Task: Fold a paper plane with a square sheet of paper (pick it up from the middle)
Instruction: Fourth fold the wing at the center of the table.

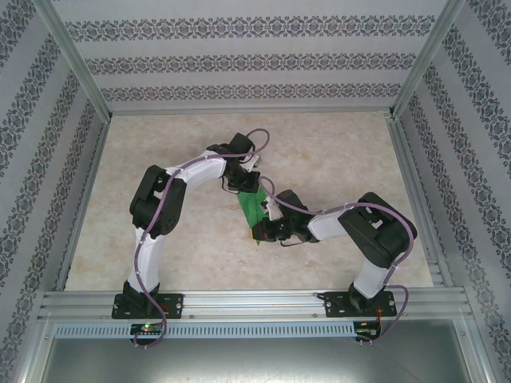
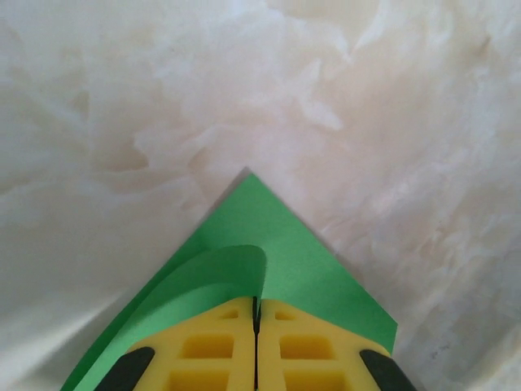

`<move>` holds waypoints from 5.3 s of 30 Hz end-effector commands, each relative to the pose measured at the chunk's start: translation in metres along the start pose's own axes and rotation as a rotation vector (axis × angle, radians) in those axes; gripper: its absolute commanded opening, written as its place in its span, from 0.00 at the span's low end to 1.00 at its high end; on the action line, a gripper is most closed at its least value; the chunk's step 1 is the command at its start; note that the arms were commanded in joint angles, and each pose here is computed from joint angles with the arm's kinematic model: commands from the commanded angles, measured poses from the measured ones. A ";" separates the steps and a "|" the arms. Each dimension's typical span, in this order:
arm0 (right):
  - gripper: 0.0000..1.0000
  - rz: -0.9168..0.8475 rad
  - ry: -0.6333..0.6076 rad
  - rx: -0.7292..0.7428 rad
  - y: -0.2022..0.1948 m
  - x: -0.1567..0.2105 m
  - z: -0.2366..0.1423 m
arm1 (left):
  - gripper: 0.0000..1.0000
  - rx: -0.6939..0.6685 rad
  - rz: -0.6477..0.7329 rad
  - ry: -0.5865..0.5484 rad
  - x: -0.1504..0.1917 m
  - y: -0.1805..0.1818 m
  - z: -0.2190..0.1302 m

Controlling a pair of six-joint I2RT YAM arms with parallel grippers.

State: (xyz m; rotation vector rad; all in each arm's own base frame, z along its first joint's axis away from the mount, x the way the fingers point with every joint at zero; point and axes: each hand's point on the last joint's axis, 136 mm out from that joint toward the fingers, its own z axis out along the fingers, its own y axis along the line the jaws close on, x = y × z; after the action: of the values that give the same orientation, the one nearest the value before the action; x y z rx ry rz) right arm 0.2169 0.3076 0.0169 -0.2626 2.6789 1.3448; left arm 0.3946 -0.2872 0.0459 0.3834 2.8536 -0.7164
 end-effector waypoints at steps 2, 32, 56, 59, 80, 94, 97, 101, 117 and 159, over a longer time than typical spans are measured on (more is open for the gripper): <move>0.04 0.123 0.125 0.154 -0.049 0.049 0.006 | 0.08 0.093 -0.040 0.010 -0.004 -0.001 0.004; 0.04 0.129 0.139 0.161 -0.054 0.053 0.009 | 0.30 0.048 -0.023 -0.036 -0.023 0.011 -0.038; 0.04 0.114 0.136 0.159 -0.049 0.048 0.009 | 0.18 0.159 -0.075 0.034 0.059 -0.027 -0.025; 0.04 0.113 0.134 0.160 -0.048 0.048 0.009 | 0.17 0.148 -0.084 0.051 0.063 -0.021 -0.013; 0.04 0.105 0.134 0.158 -0.046 0.049 0.008 | 0.16 -0.002 -0.072 0.102 0.074 0.023 0.022; 0.04 0.097 0.017 0.035 -0.005 0.018 -0.010 | 0.16 -0.038 -0.068 0.150 0.084 0.039 0.037; 0.04 0.117 -0.034 -0.028 0.005 0.003 -0.015 | 0.16 -0.040 -0.066 0.151 0.083 0.040 0.037; 0.04 0.113 -0.076 -0.059 0.016 -0.016 -0.020 | 0.16 -0.037 -0.059 0.156 0.083 0.039 0.036; 0.03 0.150 -0.023 0.056 -0.021 -0.028 -0.001 | 0.16 -0.023 -0.056 0.156 0.083 0.038 0.036; 0.10 0.130 0.023 0.081 -0.005 0.012 -0.031 | 0.16 -0.013 -0.078 0.168 0.074 0.047 0.040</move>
State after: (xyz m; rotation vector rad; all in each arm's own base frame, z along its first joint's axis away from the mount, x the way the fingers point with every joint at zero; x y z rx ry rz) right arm 0.2070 0.2718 0.0270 -0.0413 2.7969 1.2503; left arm 0.3418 -0.2806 0.0170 0.3948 2.9477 -0.8993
